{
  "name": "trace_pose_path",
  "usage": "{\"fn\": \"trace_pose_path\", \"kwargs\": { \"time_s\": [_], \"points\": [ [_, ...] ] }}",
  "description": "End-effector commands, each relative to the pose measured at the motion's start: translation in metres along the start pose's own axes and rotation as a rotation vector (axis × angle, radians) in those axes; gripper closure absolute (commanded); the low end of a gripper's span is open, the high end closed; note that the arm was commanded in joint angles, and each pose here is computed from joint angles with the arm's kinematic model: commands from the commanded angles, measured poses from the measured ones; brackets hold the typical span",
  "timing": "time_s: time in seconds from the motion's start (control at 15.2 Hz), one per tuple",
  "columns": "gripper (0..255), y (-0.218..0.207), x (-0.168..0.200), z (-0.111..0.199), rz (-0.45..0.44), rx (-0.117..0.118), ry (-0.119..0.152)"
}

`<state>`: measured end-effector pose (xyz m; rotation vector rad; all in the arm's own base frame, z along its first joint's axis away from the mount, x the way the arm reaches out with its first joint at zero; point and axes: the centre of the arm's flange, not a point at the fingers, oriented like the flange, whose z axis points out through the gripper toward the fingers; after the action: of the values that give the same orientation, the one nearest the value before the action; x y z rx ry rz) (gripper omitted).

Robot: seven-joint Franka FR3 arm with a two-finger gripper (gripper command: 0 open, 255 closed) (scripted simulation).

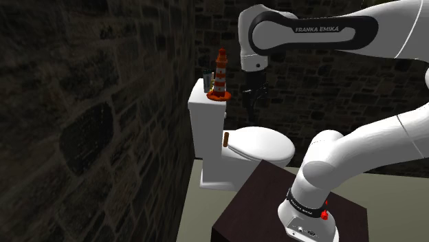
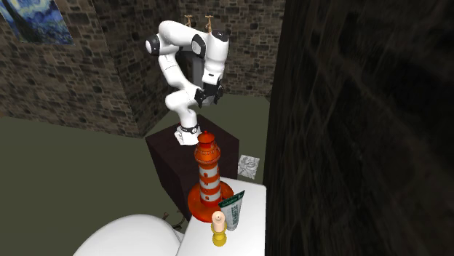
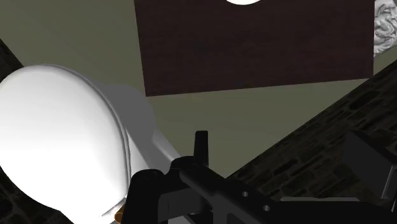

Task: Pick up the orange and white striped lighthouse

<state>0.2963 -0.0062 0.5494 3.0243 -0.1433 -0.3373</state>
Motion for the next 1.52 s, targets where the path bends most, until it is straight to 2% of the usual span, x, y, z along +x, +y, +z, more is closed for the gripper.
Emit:
{"fn": "trace_pose_path", "kwargs": {
  "time_s": [0.0,0.73,1.45],
  "points": [
    [0,0.0,0.0,0.0,0.0,0.0,0.0],
    [0,0.104,0.068,-0.026,-0.155,0.01,0.219],
    [0,0.197,0.143,-0.067,-0.311,0.02,0.439]
  ]
}}
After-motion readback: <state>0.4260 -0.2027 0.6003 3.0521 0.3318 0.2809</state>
